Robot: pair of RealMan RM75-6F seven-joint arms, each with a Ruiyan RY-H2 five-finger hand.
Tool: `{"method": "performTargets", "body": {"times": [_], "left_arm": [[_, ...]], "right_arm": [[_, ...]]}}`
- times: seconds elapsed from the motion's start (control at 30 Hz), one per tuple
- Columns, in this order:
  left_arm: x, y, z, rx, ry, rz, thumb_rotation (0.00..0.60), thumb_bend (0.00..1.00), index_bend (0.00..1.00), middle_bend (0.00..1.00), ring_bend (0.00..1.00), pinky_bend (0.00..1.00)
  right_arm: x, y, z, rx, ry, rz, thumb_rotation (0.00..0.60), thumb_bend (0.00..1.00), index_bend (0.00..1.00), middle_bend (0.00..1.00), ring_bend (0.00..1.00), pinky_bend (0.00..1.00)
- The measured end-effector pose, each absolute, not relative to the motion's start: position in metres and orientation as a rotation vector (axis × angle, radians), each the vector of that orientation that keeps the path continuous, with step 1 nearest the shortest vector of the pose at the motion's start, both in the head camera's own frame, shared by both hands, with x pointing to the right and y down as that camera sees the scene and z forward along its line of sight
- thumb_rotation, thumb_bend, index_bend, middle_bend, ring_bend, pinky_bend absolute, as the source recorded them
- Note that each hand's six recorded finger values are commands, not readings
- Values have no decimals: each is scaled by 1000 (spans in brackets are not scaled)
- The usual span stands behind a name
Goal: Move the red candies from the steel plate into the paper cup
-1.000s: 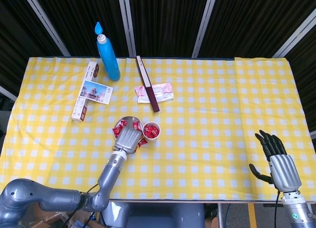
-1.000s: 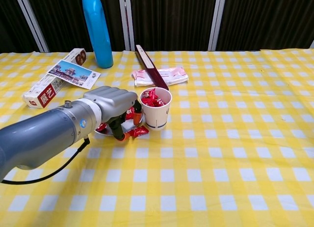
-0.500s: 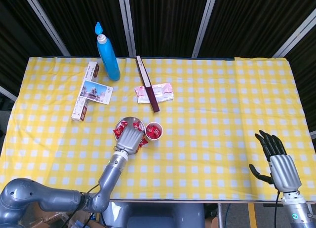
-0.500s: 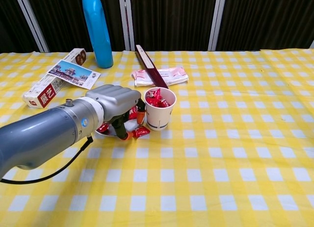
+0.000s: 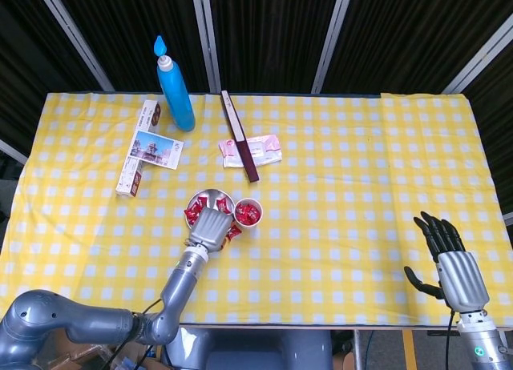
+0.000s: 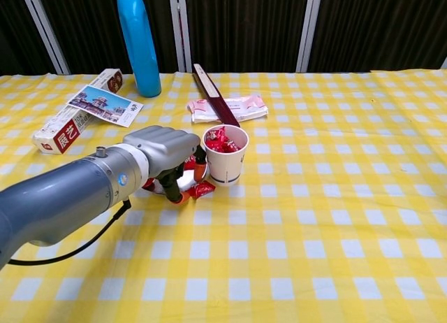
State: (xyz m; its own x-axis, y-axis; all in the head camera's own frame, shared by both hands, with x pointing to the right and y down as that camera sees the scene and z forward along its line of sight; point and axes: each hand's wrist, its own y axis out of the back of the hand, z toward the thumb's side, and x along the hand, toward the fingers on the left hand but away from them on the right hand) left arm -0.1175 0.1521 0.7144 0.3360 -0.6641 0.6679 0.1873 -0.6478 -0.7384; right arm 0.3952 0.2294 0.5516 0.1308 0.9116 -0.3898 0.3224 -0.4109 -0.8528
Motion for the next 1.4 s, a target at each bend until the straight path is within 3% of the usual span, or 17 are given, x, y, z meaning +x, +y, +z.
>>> {"method": "performTargets", "body": {"times": [0.47,1.4], "left_arm": [[-118,151,704,-1839,432,-1389,600,366,409,964,987,1000],[-113,159,711,-1854,431,-1389,600,366,403,965,987,1000]], "right_arm": [[395,230,551,-1821,-1186,1278,600,388,0,0,0,0],[395,231,551,-1827,-1192,1280,600,388,0,0,0,0]]}}
